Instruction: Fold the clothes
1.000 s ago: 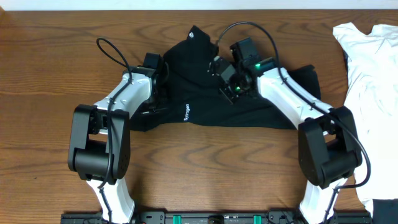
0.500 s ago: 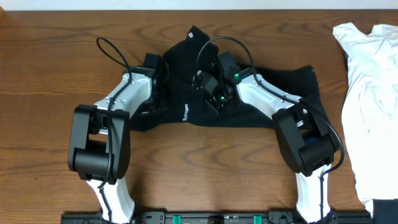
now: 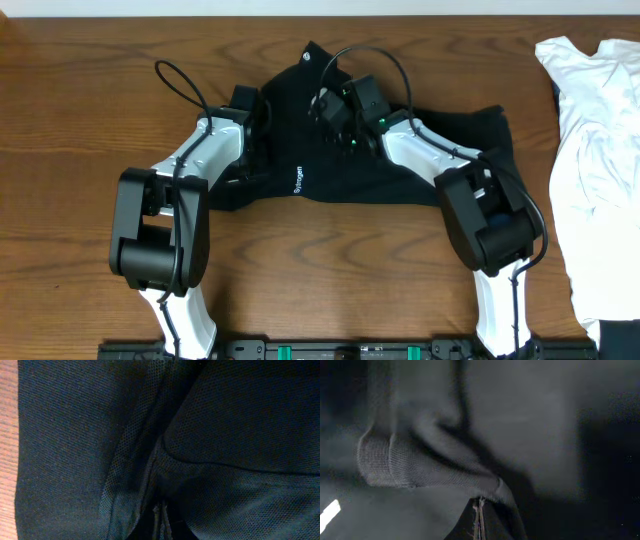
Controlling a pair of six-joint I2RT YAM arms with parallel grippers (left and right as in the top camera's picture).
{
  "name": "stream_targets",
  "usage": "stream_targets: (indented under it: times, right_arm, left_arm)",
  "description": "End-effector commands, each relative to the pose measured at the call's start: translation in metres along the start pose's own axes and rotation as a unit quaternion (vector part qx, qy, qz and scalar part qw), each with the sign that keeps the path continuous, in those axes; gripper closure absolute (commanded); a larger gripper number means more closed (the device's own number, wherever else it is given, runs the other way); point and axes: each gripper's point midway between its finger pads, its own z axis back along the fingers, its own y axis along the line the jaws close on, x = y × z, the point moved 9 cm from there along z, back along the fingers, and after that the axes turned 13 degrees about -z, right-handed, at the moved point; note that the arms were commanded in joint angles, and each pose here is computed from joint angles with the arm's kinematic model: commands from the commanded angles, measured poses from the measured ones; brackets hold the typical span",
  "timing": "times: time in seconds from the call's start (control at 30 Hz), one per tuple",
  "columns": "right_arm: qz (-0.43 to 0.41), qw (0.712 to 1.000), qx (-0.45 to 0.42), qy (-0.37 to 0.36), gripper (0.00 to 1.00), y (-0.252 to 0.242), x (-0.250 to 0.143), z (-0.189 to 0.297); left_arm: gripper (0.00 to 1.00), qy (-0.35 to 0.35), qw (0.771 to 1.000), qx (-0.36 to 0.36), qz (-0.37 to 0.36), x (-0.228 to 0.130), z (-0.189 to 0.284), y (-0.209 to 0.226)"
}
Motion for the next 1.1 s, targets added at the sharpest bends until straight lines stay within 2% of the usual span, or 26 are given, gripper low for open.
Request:
stream_targets:
  times: [0.0,0.23,0.4,0.57,0.8,1.07]
  right_arm:
    - [-0.063,0.996,-0.056,-0.031,0.99,-0.023,0.007,0.001]
    - [-0.098,0.987,-0.089,-0.088,0.98,-0.050,0.026,0.018]
    - [-0.105,0.991,-0.026,-0.074,0.99,-0.037,0.033,0.051]
    - [-0.130,0.991,-0.017,0.002,0.99,-0.024,0.017,0.085]
    - [-0.163,0.976,-0.059,0.131,0.99,-0.032,-0.031,0.079]
    - [-0.167,0.962,-0.131,0.171,0.99,-0.054,-0.053,0.063]
  left_arm:
    - [0.94,0.025,0.999,0.020,-0.008,-0.007,-0.014,0.004]
    - [0.94,0.025,0.999,0.020,-0.008,-0.007,-0.014,0.004]
    - [0.94,0.023,1.000,0.020,-0.008,-0.006,-0.014,0.004]
    - [0.94,0.019,1.000,0.019,-0.008,-0.005,-0.014,0.004]
    - [0.94,0.019,1.000,0.019,-0.008,-0.005,-0.014,0.004]
    - [0.94,0.020,1.000,0.019,-0.008,-0.005,-0.014,0.004]
